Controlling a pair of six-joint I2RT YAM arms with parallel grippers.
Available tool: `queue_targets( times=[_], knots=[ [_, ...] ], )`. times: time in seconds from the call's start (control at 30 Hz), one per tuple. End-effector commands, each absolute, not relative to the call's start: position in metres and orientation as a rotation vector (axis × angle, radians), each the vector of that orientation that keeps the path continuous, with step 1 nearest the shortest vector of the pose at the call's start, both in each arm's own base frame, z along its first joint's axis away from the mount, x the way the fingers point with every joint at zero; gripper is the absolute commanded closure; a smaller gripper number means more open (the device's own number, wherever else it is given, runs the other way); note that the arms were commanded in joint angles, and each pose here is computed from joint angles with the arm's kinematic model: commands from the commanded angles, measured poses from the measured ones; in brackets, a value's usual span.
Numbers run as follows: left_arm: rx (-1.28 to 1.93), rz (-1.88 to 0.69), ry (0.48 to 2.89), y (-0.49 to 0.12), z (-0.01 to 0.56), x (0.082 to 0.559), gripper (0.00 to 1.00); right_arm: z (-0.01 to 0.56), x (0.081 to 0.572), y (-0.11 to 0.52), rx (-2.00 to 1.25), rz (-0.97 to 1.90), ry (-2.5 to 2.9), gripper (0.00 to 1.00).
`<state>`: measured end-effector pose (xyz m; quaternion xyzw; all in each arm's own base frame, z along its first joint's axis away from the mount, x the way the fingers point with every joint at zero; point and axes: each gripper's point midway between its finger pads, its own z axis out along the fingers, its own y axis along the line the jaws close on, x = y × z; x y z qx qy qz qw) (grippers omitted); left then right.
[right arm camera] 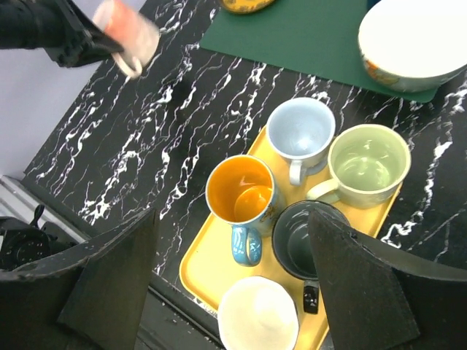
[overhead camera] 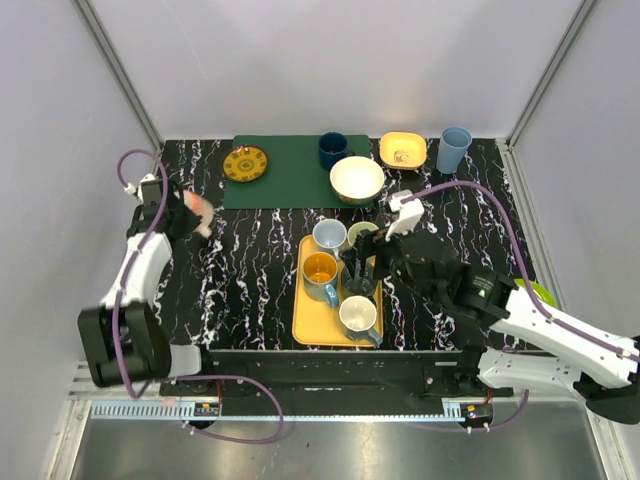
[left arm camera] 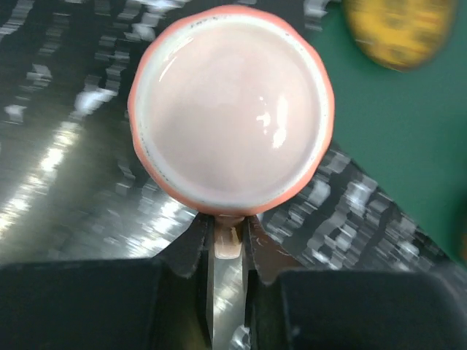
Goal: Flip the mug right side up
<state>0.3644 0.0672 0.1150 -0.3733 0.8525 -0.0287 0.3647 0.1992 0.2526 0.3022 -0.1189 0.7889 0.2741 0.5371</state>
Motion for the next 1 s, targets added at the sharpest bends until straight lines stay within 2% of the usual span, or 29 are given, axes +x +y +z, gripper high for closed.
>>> queue_targets(
  times=[0.0,0.2,0.37,0.63,0.97],
  knots=[
    [-0.734,-0.520,1.875,-0.017,0.240,0.374,1.00,0.324,0.195,0.286,-0.303,0.893,1.871,0.13],
    [-0.527,-0.900,1.716,-0.109,0.305,0.324,1.00,0.357,0.167,0.327,-0.364,1.366,1.790,0.11],
    [-0.441,-1.177,1.539,-0.146,0.352,0.281,1.00,0.388,0.151,0.335,-0.339,1.748,1.602,0.08],
    [-0.346,-1.429,1.378,-0.173,0.412,0.229,1.00,0.387,0.159,0.351,-0.312,1.900,1.567,0.11],
    [-0.289,-1.564,1.352,-0.191,0.425,0.194,1.00,0.398,0.177,0.365,-0.331,1.861,1.544,0.14]
  ],
)
